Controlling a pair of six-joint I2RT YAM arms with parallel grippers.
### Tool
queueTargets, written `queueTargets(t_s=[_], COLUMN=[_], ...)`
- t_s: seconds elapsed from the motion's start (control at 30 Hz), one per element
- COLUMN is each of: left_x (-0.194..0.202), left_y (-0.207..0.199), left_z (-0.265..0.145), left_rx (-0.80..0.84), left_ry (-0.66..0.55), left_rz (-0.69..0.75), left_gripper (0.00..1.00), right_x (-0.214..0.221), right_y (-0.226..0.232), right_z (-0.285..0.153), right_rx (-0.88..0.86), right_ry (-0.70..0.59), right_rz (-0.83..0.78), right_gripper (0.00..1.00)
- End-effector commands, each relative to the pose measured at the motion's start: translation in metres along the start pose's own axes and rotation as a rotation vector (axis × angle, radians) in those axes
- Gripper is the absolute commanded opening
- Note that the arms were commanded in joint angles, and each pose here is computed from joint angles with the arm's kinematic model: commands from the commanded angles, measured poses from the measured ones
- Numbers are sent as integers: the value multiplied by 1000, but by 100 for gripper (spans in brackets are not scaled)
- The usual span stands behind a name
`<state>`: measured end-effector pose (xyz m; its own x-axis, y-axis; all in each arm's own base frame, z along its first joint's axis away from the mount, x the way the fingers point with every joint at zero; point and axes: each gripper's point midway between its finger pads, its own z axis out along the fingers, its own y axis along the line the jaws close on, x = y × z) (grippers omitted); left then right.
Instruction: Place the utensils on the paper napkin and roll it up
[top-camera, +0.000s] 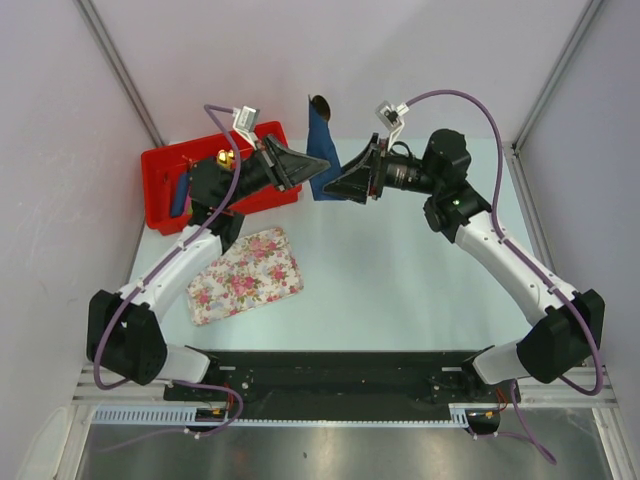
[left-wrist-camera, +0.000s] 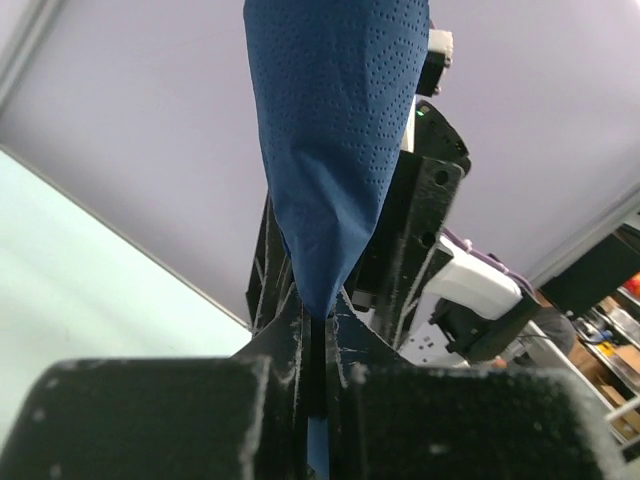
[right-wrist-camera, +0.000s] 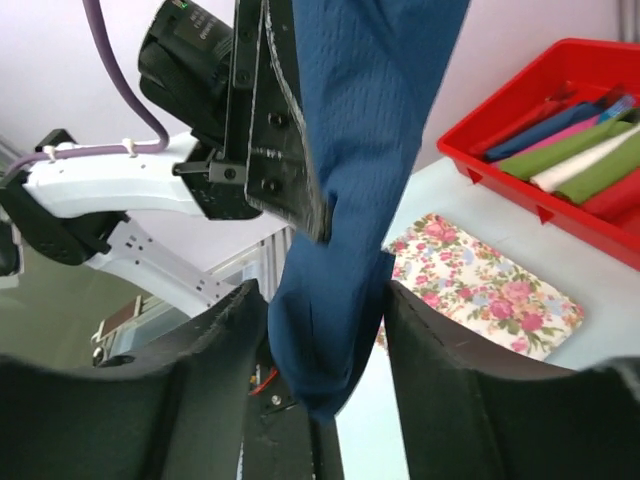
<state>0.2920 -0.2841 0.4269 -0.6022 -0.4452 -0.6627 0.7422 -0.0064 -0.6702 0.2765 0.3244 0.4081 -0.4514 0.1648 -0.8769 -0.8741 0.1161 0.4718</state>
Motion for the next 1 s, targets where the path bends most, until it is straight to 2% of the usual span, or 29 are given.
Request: queueTargets(t_s=[0.0,0.1,0.13,0.2,0.43,0.47,0.53,0.57,0.63,0.7,0.77,0.8,0.9,0.97], left_x=[-24,-27,-29,-36,-70,-75,-88,-93,-109,-112,-129,-129,-148,-136], left_y=[-9,0,5,26,133,157,180,207,226,273,293,315,348,376], left_z=[0,-2,-4,-10,-38,-47,-55,-67,-73,-92,-99,-101,-127,-135], left_rx=[20,-4,-18,-88,-363,-404,-458,-505,-537,-631,-654,-681,-741,-771], left_ry=[-21,-18,-18,-14,50,49,45,34,14,6,-18,-21,-70,-67], left_rz=[93,91,110,102,166,164,193,175,193,141,148,125,73,33], left_gripper=[0,0,0,0,0,0,0,0,0,0,0,0,0,0], right_x=[-20,-24,-24,-25,-27,-27,-20,-17,-13,-9,-7,-4,-2,-1], right_y=[4,-8,-14,-25,-69,-76,-86,-91,-98,-106,-112,-118,-129,-135], right_z=[-10,-15,-17,-22,-45,-49,-53,-55,-57,-59,-60,-60,-61,-62], right_rx=[35,86,104,152,288,305,334,345,364,380,389,398,416,428], right_ry=[-40,-48,-48,-48,-42,-42,-22,-13,-4,12,23,31,42,52], right_rz=[-81,-81,-80,-82,-86,-87,-74,-69,-69,-72,-69,-63,-63,-70], right_gripper=[60,75,89,99,100,100,100,100,100,100,100,100,100,100])
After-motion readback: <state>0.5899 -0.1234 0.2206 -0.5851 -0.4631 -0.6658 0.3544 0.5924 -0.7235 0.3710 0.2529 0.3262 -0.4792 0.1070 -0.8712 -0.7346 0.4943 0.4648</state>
